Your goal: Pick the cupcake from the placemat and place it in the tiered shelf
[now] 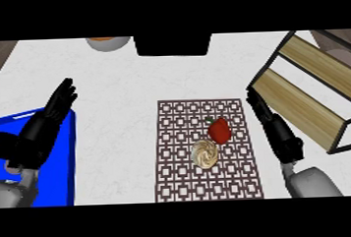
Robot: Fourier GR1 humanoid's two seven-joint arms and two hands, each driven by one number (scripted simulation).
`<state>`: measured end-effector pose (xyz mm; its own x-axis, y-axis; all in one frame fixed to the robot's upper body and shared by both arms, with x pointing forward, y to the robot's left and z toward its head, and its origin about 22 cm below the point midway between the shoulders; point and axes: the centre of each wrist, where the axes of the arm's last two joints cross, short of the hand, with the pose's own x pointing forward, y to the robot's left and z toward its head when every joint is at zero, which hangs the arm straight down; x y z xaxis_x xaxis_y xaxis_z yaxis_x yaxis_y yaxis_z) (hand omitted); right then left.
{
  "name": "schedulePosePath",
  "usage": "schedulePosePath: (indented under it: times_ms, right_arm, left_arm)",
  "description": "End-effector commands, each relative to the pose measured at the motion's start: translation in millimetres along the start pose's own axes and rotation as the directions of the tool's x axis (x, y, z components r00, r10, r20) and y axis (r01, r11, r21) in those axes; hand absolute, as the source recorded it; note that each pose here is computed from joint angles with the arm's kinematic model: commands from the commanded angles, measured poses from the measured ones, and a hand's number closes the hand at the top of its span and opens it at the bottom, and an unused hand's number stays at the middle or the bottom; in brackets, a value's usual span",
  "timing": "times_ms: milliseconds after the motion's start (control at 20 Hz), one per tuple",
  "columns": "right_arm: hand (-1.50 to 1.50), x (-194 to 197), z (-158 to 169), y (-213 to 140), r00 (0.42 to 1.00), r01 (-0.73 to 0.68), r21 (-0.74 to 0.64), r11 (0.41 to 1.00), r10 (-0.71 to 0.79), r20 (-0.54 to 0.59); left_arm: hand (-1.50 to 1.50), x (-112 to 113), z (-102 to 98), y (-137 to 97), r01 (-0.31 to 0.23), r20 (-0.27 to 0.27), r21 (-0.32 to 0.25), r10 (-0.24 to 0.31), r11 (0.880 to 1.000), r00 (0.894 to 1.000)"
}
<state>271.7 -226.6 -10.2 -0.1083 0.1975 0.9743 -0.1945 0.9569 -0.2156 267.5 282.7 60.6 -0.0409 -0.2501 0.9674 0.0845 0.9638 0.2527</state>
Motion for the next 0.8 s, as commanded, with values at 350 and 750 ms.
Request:
schedulePosePath:
  times_ms: [350,750]
  right_arm:
    - [1.5,-3.1,-18.3,19.2,0.938,-0.344,-0.478,0.808,0.321,-0.132]
    - [-1.5,15.0,13.7,179.1,0.943,-0.315,-0.472,0.823,0.328,-0.057]
  left_arm:
    - [0.0,-61.7,39.2,37.1,0.005,-0.273,0.196,0.05,0.981,0.961]
    - [0.0,-75.0,34.7,34.8,-0.032,-0.283,0.207,0.091,0.978,0.955]
